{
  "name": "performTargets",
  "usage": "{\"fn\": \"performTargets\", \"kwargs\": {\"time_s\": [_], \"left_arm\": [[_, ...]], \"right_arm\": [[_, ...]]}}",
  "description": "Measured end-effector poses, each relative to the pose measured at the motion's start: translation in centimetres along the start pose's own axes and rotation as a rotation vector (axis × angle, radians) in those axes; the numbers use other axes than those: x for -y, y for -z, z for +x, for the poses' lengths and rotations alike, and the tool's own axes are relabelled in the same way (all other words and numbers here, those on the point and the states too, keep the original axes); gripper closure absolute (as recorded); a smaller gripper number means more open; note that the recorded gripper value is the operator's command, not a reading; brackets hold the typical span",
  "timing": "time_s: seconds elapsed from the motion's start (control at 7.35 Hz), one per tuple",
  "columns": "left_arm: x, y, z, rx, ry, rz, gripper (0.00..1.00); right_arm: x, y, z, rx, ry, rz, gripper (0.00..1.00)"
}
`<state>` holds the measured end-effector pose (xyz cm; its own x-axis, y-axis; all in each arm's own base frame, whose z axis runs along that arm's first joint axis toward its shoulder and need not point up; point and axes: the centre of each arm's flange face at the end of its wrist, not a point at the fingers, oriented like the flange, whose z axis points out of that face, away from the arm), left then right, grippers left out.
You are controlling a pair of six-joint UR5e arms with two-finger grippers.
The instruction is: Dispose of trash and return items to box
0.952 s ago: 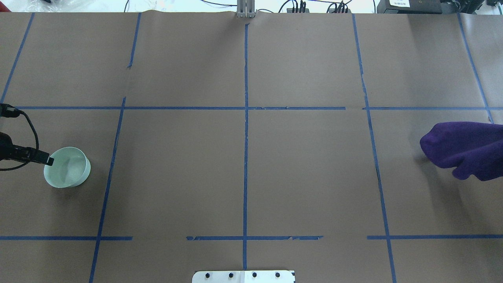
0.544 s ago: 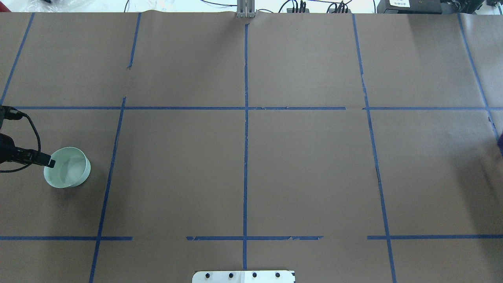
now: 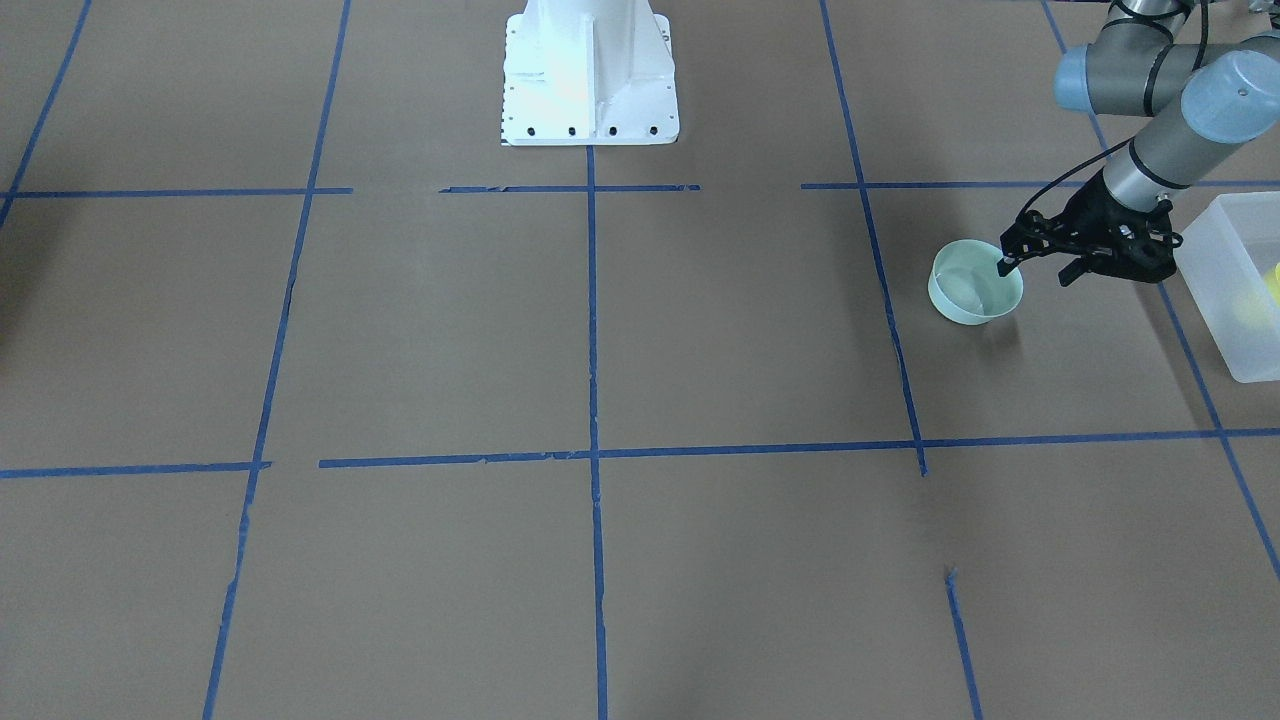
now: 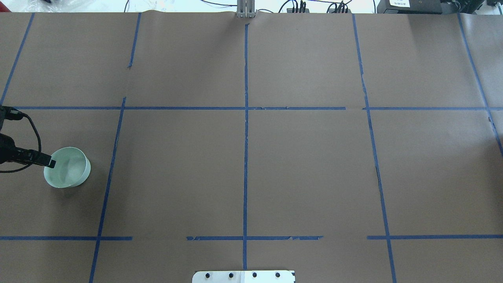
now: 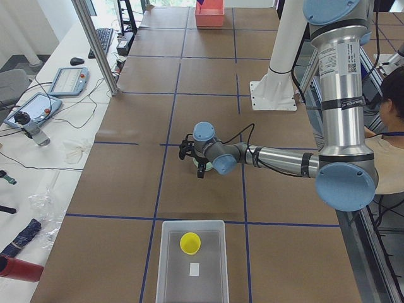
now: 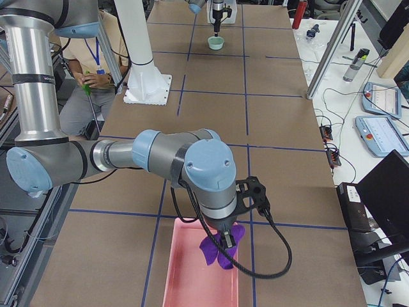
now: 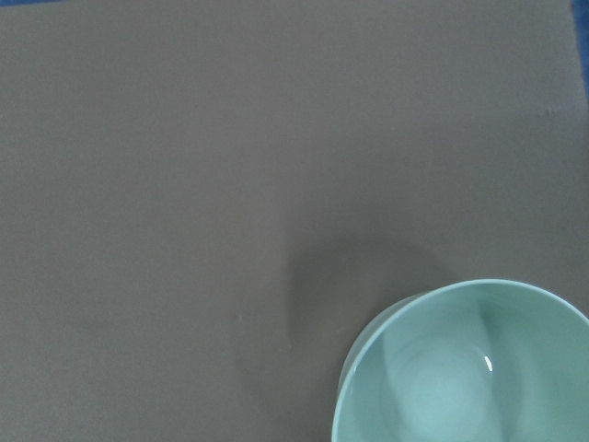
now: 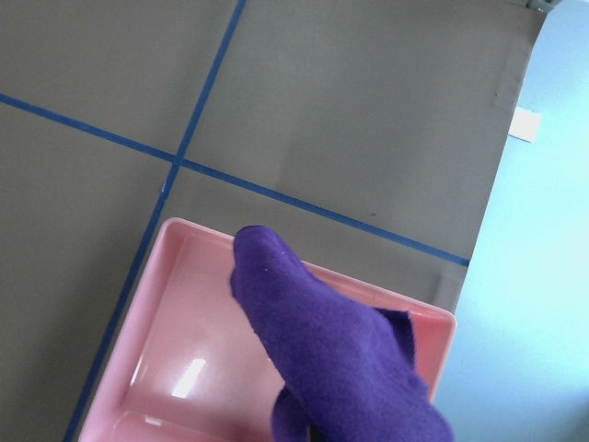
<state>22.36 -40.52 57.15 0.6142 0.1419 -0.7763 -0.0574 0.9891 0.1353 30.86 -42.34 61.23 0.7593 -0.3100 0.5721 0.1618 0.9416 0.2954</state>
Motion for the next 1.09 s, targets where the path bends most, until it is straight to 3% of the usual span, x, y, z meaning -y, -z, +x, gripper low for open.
{"fn": "performTargets", "kwargs": {"time_s": [0.14,0.27,0.41,0.68,0.82,0.95,1.09], "left_arm": [[0.0,-0.1,0.0,0.000,-0.001,-0.001,0.08],[-0.1,-0.1,0.0,0.000,-0.001,-0.003,0.08],[-0.1,-0.2,0.1,0.001,-0.002,-0.006,0.08],[-0.3,-1.6,0.8,0.005,0.003,-0.026,0.11],[-0.3,-2.9,1.8,0.009,0.015,-0.037,0.28],[-0.2,-3.7,2.5,0.011,0.023,-0.043,0.99],[-0.3,-4.1,2.9,0.013,0.025,-0.046,1.00]], "right_arm": [[-1.7,-1.6,1.1,0.019,-0.016,-0.032,1.00],[-2.9,-5.2,0.5,0.064,-0.052,-0.059,0.81],[-3.5,-9.5,-1.2,0.116,-0.088,-0.072,0.01],[-3.9,-16.6,-5.3,0.179,-0.118,-0.094,0.00],[-3.1,-18.5,-7.1,0.184,-0.109,-0.102,0.00],[-1.9,-19.2,-8.6,0.180,-0.093,-0.097,0.00],[-0.2,-19.1,-10.4,0.171,-0.090,-0.083,0.00]]}}
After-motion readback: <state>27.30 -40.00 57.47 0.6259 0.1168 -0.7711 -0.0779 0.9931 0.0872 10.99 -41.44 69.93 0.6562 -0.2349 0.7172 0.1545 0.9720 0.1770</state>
